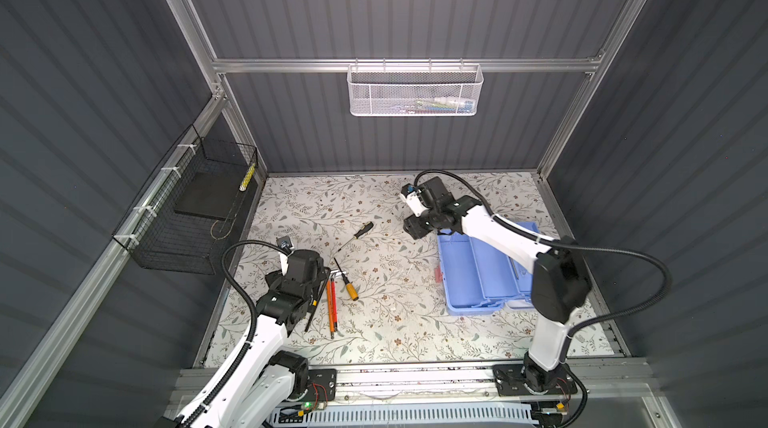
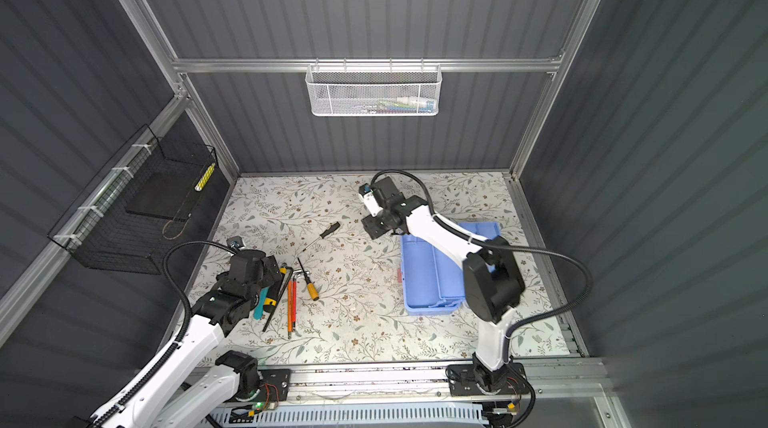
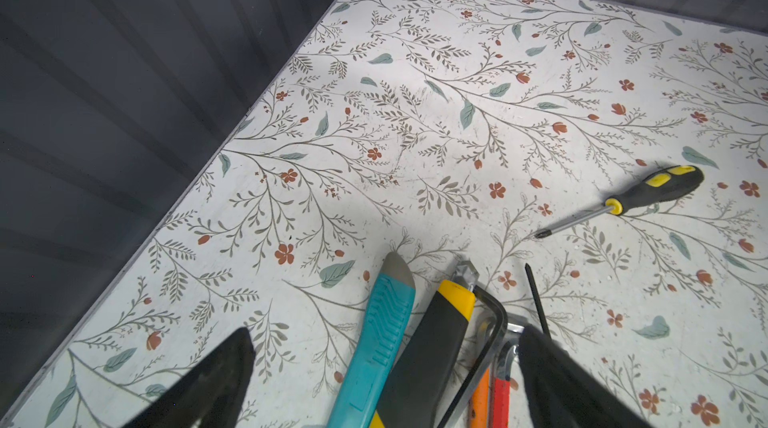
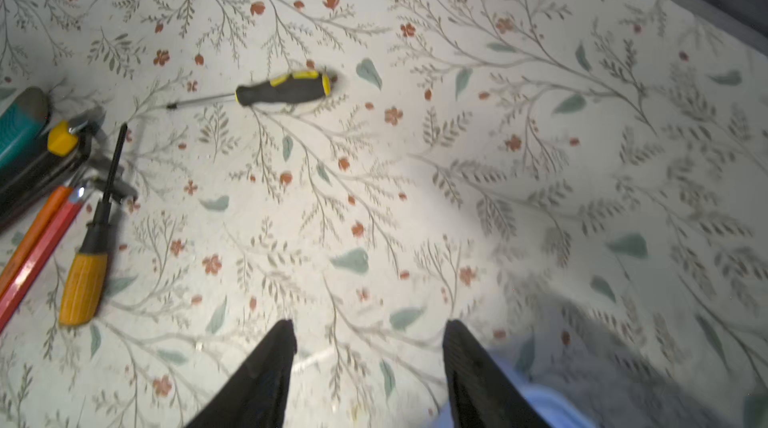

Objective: Pack the tool kit
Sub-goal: 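Reach the right gripper to the black-and-yellow screwdriver on the table, then grasp the black-and-yellow screwdriver by its handle with the right gripper and lift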

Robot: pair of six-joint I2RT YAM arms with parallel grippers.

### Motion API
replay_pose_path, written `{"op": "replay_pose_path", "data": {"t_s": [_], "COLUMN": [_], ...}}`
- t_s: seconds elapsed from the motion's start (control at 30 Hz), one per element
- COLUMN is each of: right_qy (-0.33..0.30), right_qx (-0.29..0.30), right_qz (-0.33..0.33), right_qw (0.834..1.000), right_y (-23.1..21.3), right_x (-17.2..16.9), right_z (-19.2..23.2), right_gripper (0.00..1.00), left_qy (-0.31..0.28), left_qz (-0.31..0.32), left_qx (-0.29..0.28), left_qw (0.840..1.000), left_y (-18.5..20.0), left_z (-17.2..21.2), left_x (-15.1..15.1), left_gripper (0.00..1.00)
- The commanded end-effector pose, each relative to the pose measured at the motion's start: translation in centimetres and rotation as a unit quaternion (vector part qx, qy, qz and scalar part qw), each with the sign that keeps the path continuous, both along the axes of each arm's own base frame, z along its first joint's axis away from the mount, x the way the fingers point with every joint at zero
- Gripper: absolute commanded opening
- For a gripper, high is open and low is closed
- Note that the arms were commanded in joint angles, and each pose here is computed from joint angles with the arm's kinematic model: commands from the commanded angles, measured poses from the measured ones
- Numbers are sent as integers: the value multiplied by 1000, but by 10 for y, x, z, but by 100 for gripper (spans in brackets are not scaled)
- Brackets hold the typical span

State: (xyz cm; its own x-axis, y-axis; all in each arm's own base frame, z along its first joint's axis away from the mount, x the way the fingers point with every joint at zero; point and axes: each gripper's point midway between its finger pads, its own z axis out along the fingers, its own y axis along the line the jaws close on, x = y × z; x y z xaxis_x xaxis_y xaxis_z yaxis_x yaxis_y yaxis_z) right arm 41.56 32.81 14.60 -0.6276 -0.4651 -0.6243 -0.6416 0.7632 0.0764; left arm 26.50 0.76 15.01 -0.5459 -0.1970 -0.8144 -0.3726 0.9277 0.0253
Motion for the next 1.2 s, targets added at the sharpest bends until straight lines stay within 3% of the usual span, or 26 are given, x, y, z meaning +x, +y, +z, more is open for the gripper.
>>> {"op": "replay_pose_path", "data": {"t_s": [0.0, 0.17, 0.43, 0.7, 1.17], "right_qy": [33, 63, 90, 83, 126], "right_qx": [64, 131, 187, 195, 183], "right_qz": [-7, -17, -54, -60, -68], "right_qw": [997, 989, 977, 975, 973], "right_y": [43, 99, 137, 156, 165], "right_x": [12, 29, 52, 62, 61], "right_z": [5, -13, -40, -56, -93], "right_gripper": [60, 58, 57, 58, 61], "left_qy": [-10, -9, -19, -68, -13], "left_qz": [18, 14, 25, 17, -1], "left_qx": [2, 2, 17, -5, 10], "left_qw": [1000, 1000, 999, 998, 1000], "left_y": [7, 6, 12, 14, 3], "left_z": [2, 2, -15, -6, -19], "left_x": [-4, -3, 0, -14, 5], "left_gripper": [99, 99, 100, 99, 99]}}
